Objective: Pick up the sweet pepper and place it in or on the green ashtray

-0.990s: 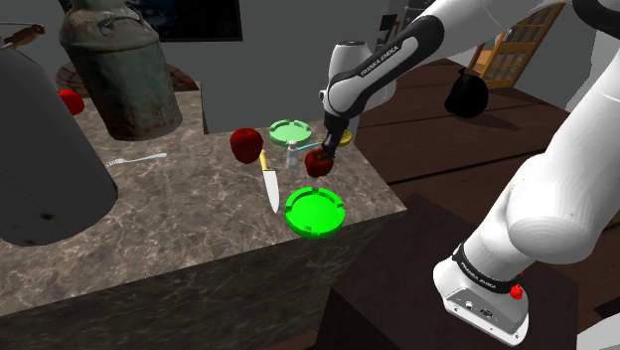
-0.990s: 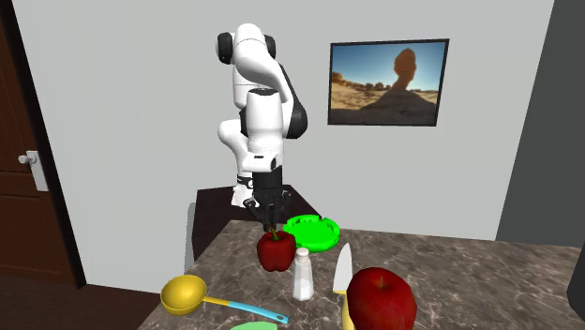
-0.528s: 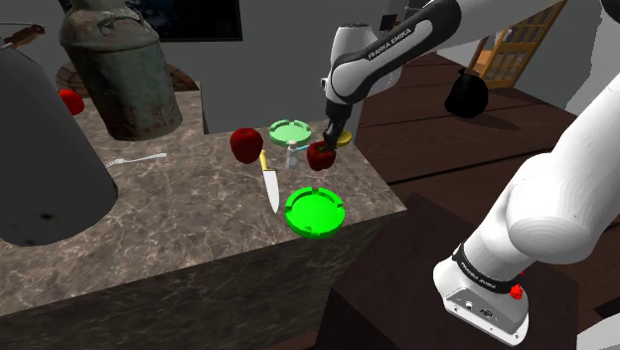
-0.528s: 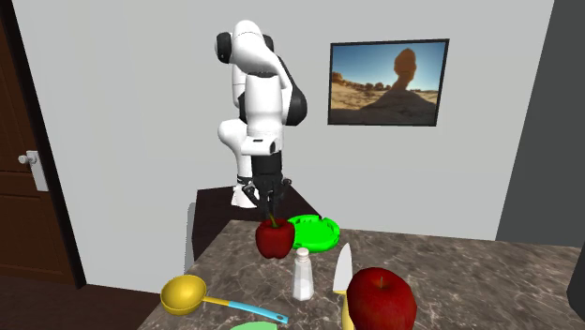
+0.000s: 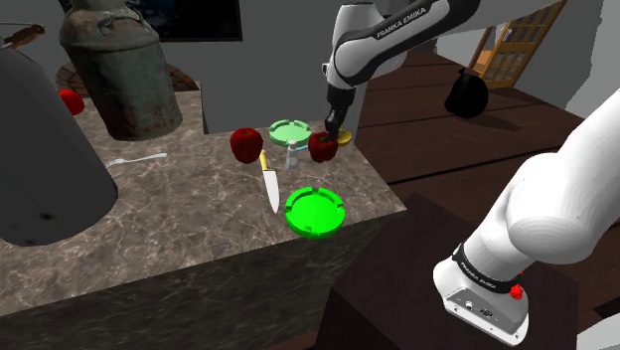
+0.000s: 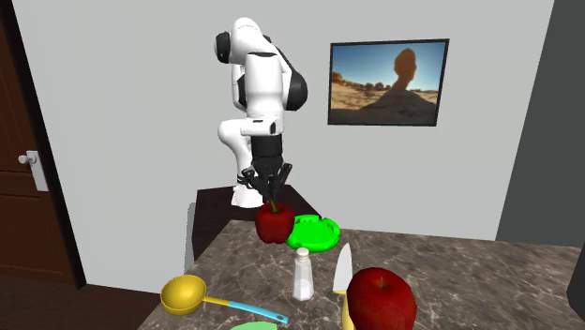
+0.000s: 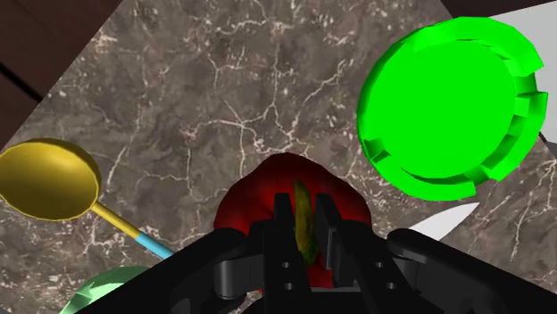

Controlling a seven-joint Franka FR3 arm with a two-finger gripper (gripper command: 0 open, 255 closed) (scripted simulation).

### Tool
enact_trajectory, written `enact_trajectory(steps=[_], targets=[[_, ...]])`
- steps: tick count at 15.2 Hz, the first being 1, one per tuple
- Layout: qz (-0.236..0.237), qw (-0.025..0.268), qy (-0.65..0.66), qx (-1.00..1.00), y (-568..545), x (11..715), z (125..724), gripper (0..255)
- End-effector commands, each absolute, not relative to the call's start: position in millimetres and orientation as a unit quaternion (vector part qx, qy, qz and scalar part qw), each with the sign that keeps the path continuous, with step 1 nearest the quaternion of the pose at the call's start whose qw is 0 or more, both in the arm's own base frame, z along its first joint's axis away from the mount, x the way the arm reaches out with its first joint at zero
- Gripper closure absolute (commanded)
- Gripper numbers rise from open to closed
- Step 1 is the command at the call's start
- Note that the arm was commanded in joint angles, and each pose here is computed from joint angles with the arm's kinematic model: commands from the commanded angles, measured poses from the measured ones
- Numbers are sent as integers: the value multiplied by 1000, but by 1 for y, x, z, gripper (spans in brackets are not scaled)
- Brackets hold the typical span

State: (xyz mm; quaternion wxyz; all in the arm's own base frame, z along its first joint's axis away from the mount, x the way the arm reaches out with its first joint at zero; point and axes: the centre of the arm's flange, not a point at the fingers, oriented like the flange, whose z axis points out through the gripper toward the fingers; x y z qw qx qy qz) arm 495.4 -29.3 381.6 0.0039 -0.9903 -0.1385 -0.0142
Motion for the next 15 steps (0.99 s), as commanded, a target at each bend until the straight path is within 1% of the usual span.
enact_trajectory(steps=[1,2,15], targets=[[-14,4,-138,-990,-31,496,393,255],[-14,4,-138,-990,-31,496,396,255],[-14,4,-138,-990,100,395,444,255]])
